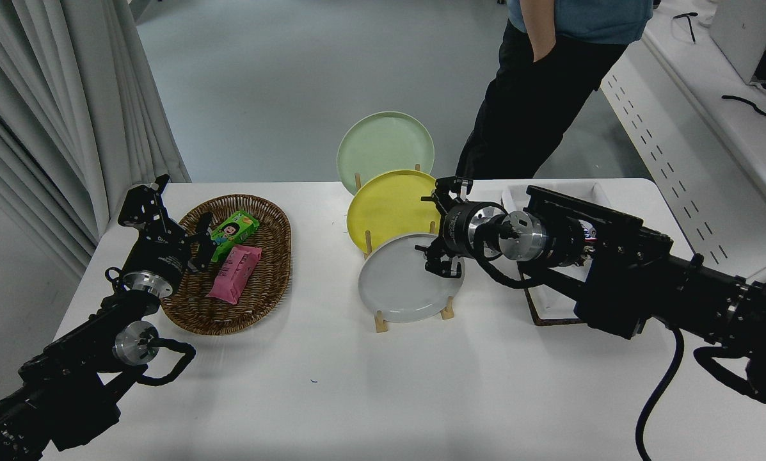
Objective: Place the plate on the table
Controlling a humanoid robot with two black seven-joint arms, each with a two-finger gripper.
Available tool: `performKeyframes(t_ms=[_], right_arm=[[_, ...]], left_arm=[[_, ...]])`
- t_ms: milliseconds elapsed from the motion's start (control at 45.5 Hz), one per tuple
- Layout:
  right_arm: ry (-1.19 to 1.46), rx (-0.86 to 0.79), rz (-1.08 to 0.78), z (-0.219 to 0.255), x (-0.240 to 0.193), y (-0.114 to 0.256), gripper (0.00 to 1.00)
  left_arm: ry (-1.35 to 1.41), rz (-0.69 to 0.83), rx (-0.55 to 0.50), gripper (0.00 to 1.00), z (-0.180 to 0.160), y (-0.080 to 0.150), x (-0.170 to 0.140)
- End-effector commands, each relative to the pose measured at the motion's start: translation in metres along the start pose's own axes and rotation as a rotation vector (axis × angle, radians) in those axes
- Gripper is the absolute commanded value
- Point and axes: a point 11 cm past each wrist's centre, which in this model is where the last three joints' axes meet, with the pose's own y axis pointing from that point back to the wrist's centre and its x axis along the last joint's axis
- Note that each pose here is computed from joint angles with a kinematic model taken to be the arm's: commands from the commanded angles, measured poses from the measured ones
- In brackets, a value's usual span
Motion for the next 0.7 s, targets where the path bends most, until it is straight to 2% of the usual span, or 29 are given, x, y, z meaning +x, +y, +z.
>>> performKeyframes(t_ms=[0,286,352,615,681], right_arm=[[-0.015,-0.047,-0.014,0.0042,-0.0043,0.0014,0.67],[-0.020,-0.074,-0.015,0.0073,-0.0039,0.0024,0.60],[-0.020,-0.086,-0.017,0.0085,-0.0046,0.0027,0.56],[-0.025,-0.088,-0.018,0.0069,-0.0048,0.0035,0.55],[-0.024,-0.089,-0.021,0.0073,-0.0056,0.0034,0.52]], left_arm=[[0.000,0.000,0.000,1.00,0.0000,0.0000,0.0000],[0.000,0.000,0.000,1.00,0.0000,0.0000,0.0000],[0.000,0.000,0.000,1.00,0.0000,0.0000,0.0000],[0.000,0.000,0.000,1.00,0.0000,0.0000,0.0000],[0.000,0.000,0.000,1.00,0.0000,0.0000,0.0000]])
